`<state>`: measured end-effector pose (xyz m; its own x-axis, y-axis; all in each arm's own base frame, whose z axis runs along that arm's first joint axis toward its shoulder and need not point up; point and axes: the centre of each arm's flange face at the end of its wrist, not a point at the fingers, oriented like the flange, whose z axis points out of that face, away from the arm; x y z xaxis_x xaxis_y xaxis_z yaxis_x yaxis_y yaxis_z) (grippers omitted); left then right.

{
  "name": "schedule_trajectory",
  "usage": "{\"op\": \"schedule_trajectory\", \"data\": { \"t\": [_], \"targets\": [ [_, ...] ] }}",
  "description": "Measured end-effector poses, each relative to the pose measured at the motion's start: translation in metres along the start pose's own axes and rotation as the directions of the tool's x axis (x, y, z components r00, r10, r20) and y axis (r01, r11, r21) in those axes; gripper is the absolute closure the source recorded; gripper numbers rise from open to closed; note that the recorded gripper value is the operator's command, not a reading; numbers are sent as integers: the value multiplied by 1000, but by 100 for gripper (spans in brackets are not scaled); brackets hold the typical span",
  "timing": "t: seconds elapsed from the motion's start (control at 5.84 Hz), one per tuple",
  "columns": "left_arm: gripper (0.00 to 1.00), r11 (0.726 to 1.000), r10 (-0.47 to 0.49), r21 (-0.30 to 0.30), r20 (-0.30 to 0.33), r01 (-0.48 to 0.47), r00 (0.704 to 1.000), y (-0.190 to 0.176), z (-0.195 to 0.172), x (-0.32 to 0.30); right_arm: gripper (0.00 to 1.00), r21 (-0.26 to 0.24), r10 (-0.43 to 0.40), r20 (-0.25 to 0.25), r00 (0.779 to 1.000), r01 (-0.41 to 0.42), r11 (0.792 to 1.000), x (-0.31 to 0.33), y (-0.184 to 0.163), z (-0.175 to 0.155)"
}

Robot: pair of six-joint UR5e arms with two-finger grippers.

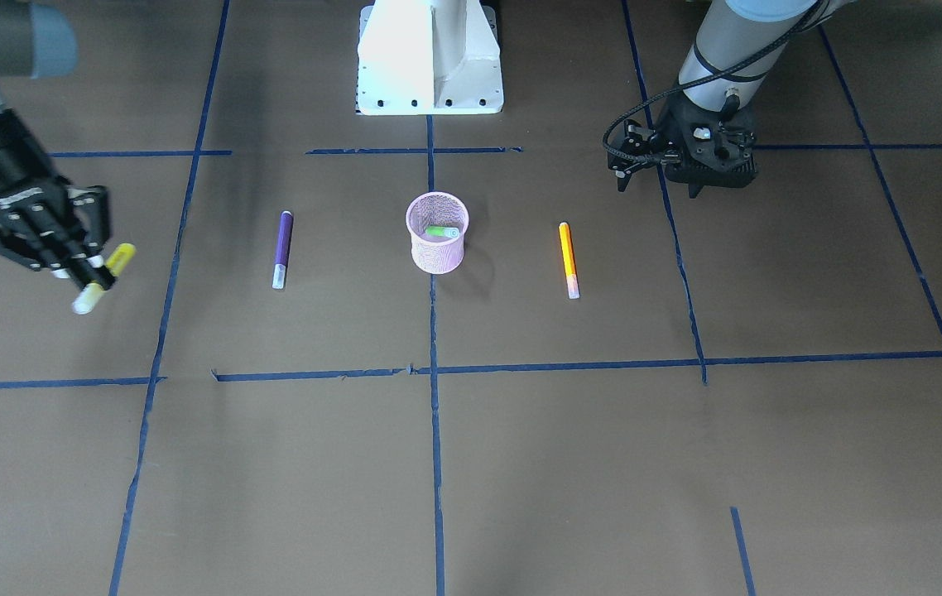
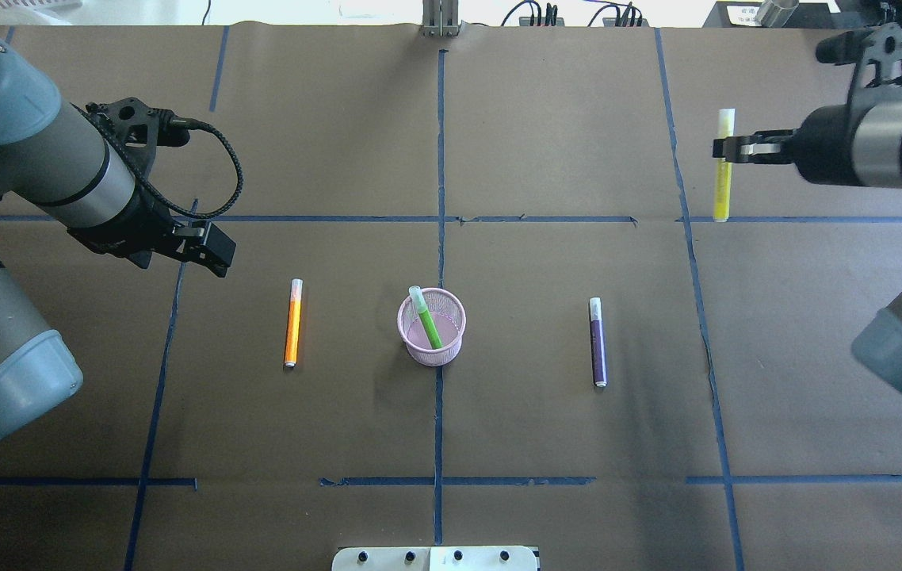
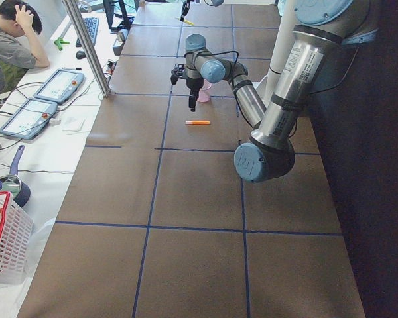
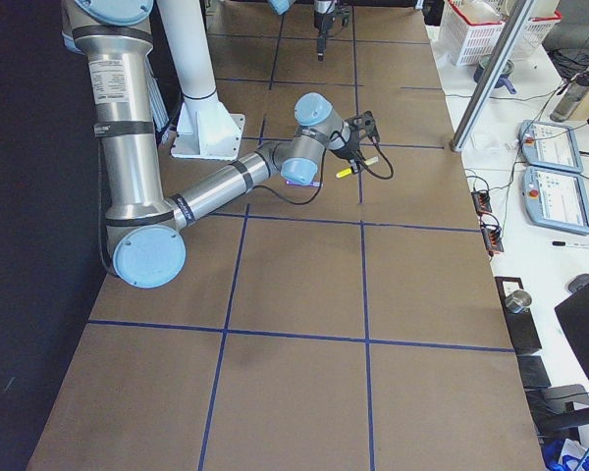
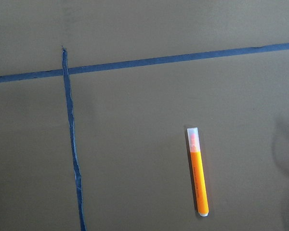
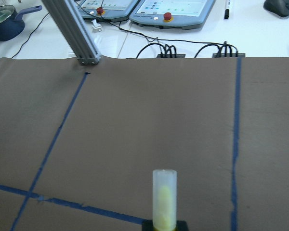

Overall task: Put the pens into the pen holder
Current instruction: 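Lift the yellow highlighter with the right gripper and carry it over the cup, then drop the yellow highlighter into the cup and raise the right gripper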

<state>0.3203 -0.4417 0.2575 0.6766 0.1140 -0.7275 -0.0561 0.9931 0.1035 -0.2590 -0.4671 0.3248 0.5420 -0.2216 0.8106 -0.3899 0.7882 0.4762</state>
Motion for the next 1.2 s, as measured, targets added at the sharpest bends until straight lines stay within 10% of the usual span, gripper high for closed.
{"op": "schedule_trajectory", "data": {
  "t": [0.51, 1.2],
  "targets": [
    [0, 1000, -14, -7, -6, 14, 1000, -2, -2, -3, 100, 201, -4, -51, 999, 15, 980, -155, 98, 38],
    [0, 1000, -21, -10, -8, 21, 1000, -2, -1, -3, 100, 321, 16, -154, 988, 35, 946, -317, 151, 44]
  ]
}}
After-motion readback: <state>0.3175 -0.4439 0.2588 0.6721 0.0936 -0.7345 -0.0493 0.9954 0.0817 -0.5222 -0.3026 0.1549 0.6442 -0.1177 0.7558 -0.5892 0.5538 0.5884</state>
